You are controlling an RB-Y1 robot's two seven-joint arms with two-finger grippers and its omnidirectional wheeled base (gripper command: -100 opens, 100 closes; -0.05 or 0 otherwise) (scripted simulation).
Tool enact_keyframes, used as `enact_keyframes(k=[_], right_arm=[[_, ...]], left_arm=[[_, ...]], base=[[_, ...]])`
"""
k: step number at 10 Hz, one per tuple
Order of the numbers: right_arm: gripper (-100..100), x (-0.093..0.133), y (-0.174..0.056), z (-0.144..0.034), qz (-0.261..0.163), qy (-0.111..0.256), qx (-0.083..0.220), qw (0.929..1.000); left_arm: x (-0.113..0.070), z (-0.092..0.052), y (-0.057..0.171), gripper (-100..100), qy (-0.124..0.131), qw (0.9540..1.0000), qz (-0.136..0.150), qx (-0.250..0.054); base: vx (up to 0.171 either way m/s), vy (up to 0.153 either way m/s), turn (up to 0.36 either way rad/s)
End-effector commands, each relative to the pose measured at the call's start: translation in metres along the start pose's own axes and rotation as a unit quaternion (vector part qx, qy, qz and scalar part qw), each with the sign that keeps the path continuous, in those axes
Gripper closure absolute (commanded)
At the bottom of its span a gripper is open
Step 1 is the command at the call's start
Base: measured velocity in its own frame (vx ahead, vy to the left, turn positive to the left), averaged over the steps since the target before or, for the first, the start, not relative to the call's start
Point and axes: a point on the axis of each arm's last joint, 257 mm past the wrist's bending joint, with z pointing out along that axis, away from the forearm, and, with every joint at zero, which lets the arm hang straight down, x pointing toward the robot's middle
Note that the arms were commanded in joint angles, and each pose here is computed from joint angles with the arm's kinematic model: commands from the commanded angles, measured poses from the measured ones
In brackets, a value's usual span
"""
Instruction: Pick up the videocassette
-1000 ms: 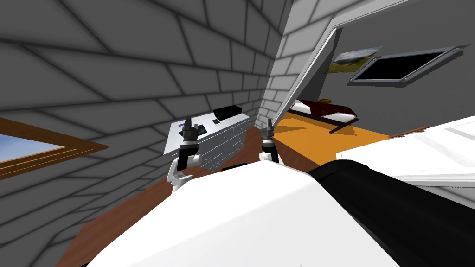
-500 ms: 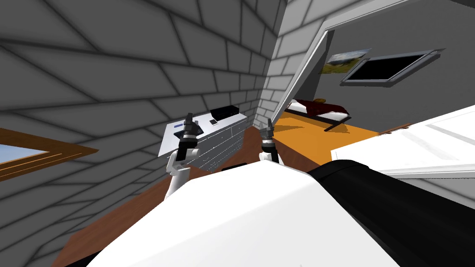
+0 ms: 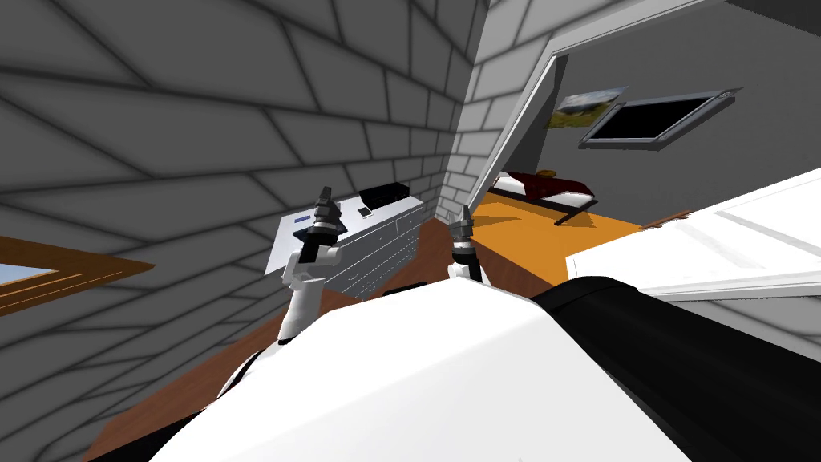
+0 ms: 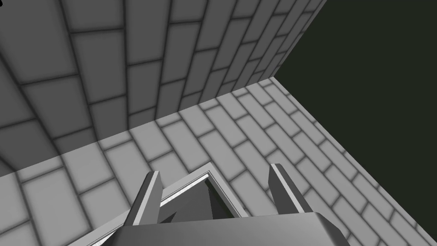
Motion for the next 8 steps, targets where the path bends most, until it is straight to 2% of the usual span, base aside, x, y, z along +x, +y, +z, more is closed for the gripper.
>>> enact_keyframes(k=[1,2,3,4,5,7,8], right_arm=[[0,0.000,0.000,0.000,0.000,0.000,0.000,1.0000],[0,0.000,0.000,0.000,0.000,0.000,0.000,1.0000],[0,0.000,0.000,0.000,0.000,0.000,0.000,1.0000],[0,0.000,0.000,0.000,0.000,0.000,0.000,1.0000],[0,0.000,0.000,0.000,0.000,0.000,0.000,1.0000],[0,0.000,0.000,0.000,0.000,0.000,0.000,1.0000],[0,0.000,0.000,0.000,0.000,0.000,0.000,1.0000]], left_arm=[[-0.004,0.014,0.003,-100,0.000,0.9999,0.003,-0.010],[-0.003,0.017,-0.002,-100,0.000,1.0000,0.003,-0.005],[-0.014,0.027,0.016,-100,-0.001,0.9994,0.010,-0.032],[-0.013,0.038,0.005,-100,-0.001,0.9996,0.010,-0.026],[-0.025,0.045,0.021,-100,-0.004,0.9987,0.017,-0.048],[-0.025,0.057,0.013,-100,-0.004,0.9986,0.016,-0.050],[-0.038,0.067,0.025,-100,-0.008,0.9970,0.023,-0.073]], base=[[0.000,-0.038,-0.034],[0.002,-0.016,0.007],[0.005,-0.029,-0.057],[0.004,-0.030,-0.042],[0.009,-0.041,-0.067],[0.004,-0.029,-0.003],[0.007,-0.040,-0.051]])
